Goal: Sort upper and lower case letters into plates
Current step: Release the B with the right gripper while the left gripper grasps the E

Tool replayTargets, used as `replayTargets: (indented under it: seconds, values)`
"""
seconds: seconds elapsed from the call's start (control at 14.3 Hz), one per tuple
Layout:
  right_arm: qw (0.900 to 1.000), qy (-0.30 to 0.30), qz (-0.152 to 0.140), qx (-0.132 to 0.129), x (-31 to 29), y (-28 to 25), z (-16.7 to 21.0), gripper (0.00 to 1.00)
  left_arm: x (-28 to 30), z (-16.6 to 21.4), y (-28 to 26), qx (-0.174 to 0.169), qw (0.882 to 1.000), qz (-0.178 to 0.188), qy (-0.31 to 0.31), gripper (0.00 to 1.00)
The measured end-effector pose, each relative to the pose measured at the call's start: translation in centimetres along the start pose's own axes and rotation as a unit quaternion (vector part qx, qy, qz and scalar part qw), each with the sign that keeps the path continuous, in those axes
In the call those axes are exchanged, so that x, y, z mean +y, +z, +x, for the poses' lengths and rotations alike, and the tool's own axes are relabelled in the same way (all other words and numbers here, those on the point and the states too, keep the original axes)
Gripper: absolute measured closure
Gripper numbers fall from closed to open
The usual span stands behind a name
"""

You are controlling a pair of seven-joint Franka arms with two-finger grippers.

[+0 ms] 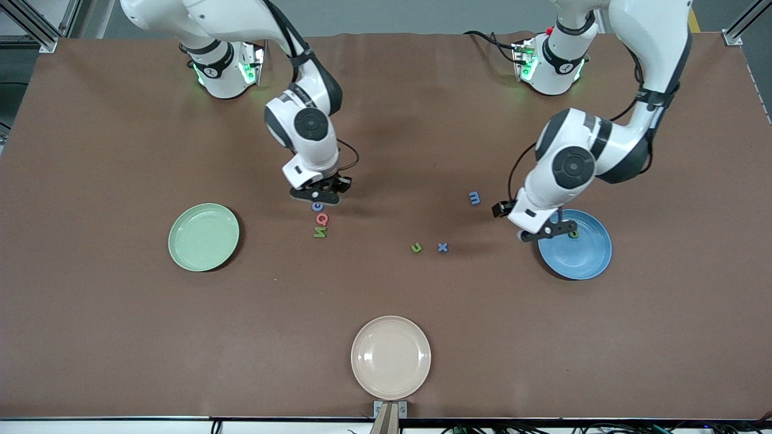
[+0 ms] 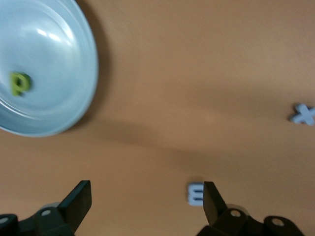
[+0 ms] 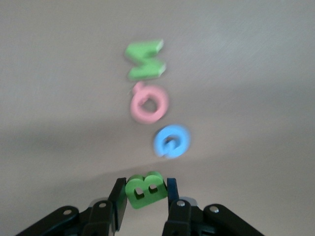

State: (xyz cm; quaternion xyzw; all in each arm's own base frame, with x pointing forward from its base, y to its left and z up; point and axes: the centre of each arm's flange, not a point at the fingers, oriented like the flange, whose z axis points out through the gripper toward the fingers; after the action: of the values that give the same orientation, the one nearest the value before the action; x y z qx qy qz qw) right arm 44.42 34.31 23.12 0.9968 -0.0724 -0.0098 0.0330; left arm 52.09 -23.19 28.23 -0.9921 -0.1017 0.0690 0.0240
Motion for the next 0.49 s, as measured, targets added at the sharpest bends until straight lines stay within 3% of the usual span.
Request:
replayTargets:
  seconds: [0.21, 0.49]
  values:
    - [1.0, -0.02, 0.006, -0.001, 7.2, -2.3, 4.3, 0.63, 2.1, -2.6, 2.1, 0.018, 1.0, -0.02, -0.01, 0.0]
    - [0.998, -0.063, 0.015, 0.001, 18.9, -1.1, 8.2, 0.63, 3.3, -5.1, 5.4, 0.041, 0.998, -0.043, -0.022, 0.0]
